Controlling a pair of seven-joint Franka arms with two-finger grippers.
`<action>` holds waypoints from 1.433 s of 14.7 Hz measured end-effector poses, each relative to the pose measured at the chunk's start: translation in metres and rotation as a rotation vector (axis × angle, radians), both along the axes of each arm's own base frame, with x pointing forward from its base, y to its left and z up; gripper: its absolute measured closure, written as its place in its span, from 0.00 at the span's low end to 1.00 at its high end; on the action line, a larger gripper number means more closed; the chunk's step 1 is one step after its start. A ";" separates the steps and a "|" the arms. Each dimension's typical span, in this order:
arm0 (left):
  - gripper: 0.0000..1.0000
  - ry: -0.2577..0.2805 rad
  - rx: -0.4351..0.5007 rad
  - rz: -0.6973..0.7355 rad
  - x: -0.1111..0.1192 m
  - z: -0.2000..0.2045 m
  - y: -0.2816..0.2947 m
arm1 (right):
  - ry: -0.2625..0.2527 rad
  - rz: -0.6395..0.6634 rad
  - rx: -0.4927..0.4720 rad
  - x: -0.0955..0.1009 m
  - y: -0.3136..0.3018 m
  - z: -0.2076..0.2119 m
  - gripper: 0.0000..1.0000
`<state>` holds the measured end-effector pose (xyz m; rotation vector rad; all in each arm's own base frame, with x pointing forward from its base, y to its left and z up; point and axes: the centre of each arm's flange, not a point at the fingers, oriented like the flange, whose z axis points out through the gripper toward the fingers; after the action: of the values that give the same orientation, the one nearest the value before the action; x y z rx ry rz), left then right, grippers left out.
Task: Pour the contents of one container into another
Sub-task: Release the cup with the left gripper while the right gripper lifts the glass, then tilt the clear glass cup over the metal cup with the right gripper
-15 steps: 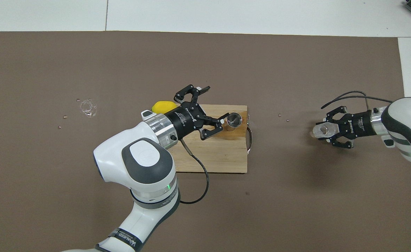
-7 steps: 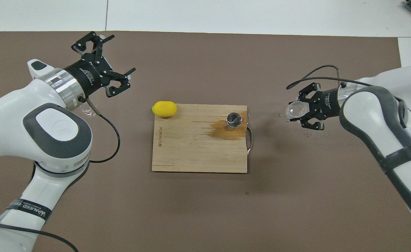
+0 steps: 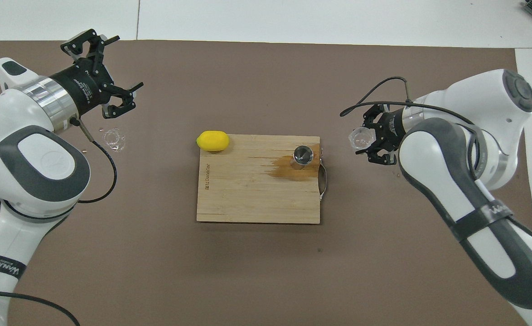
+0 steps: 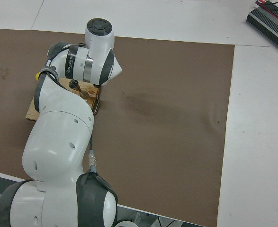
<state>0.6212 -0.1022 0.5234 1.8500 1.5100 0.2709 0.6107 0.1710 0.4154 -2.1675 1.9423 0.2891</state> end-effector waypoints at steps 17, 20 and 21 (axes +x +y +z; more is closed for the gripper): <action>0.00 0.133 0.574 -0.712 -0.025 0.012 0.140 | -0.108 0.327 -0.386 -0.022 0.094 0.027 0.49; 0.00 0.139 0.672 -0.890 -0.034 0.021 0.125 | -0.131 0.359 -0.425 -0.023 0.102 0.028 0.49; 0.00 0.148 0.705 -0.956 -0.037 0.022 0.118 | -0.140 0.376 -0.447 -0.025 0.105 0.028 0.49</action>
<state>0.5842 0.0154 0.5453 2.9665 0.4560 0.2079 0.5858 0.2764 0.4429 -2.7462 1.6294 -0.2637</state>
